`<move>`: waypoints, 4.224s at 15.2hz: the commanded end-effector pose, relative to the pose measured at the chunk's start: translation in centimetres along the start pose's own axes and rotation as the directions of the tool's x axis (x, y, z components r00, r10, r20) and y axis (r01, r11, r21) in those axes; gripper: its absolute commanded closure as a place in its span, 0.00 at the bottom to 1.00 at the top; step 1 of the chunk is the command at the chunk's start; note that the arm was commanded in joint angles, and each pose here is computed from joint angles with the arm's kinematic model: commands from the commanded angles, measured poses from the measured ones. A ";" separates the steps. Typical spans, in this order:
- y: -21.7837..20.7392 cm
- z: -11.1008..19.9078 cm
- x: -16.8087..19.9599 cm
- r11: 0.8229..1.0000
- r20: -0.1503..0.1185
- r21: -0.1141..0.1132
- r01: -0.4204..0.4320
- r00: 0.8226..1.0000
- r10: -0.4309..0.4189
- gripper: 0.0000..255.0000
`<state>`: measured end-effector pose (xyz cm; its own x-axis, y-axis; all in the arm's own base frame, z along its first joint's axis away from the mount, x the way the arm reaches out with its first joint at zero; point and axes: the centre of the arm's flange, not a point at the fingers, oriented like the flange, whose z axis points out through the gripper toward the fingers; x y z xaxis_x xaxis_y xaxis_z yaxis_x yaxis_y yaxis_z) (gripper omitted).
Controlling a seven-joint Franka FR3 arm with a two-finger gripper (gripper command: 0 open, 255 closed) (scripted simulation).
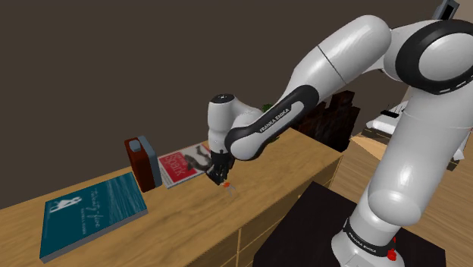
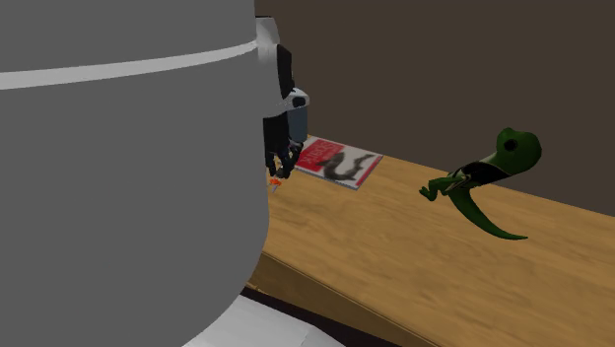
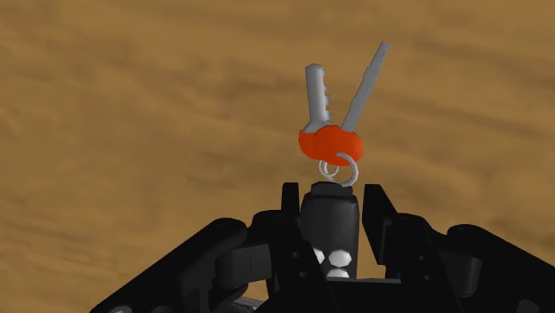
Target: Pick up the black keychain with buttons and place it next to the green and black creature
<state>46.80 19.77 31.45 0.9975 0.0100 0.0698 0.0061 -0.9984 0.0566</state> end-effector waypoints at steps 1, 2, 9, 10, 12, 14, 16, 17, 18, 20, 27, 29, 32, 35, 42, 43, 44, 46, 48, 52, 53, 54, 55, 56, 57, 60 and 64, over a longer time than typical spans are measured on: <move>0.2 -1.1 -0.1 1.000 0.001 0.000 0.000 1.000 0.000 1.00; 0.2 -1.6 0.0 1.000 0.001 0.000 0.000 1.000 0.000 1.00; 0.4 -5.3 0.2 1.000 0.001 0.000 0.000 1.000 0.000 1.00; 0.4 -5.8 0.2 1.000 0.001 0.000 0.000 1.000 0.000 1.00; 0.5 -6.8 0.3 1.000 0.001 0.000 0.000 1.000 0.000 1.00; 0.5 -7.9 0.4 1.000 0.001 0.000 0.000 1.000 0.000 1.00; 0.6 -8.9 0.5 1.000 0.001 0.000 0.000 1.000 0.000 1.00; 0.6 -9.5 0.5 1.000 0.001 0.000 0.000 1.000 0.000 1.00; 0.7 -10.0 0.5 1.000 0.001 0.000 0.000 1.000 0.000 1.00; 0.7 -11.1 0.6 1.000 0.001 0.000 0.000 1.000 0.000 1.00; 0.9 -14.7 0.9 1.000 0.001 0.000 0.000 1.000 0.000 1.00; 1.0 -15.8 0.9 1.000 0.001 0.000 0.000 1.000 0.000 1.00; 1.1 -17.4 1.1 1.000 0.001 0.000 0.000 1.000 0.000 1.00; 1.2 -18.9 1.2 1.000 0.001 0.000 0.000 1.000 0.000 1.00; 1.4 -22.6 1.4 1.000 0.001 0.000 0.000 1.000 0.000 1.00; 1.4 -22.7 1.4 1.000 0.001 0.000 0.000 1.000 0.000 1.00; 2.7 -22.6 1.5 1.000 0.001 0.000 0.000 1.000 0.000 1.00; 5.3 -22.4 1.5 1.000 0.001 0.000 0.000 1.000 0.000 1.00; 8.0 -22.3 1.6 1.000 0.001 0.000 0.000 1.000 0.000 1.00; 13.2 -22.0 1.8 1.000 0.001 0.000 0.000 1.000 0.000 1.00; 14.6 -21.9 1.8 1.000 0.001 0.000 0.000 1.000 0.000 1.00; 15.9 -21.8 1.9 1.000 0.001 0.000 0.000 1.000 0.000 1.00; 17.2 -21.7 1.9 1.000 0.001 0.000 0.000 1.000 0.000 1.00; 18.5 -21.7 1.9 1.000 0.001 0.000 0.000 1.000 0.000 1.00; 19.8 -21.6 2.0 1.000 0.001 0.000 0.000 1.000 0.000 1.00; 23.8 -21.4 2.1 1.000 0.001 0.000 0.000 1.000 0.000 1.00; 29.0 -21.0 2.2 1.000 0.001 0.000 0.000 1.000 0.000 1.00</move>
<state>47.78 -6.85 54.14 0.9976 0.0086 0.0691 0.0047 -0.9984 0.0561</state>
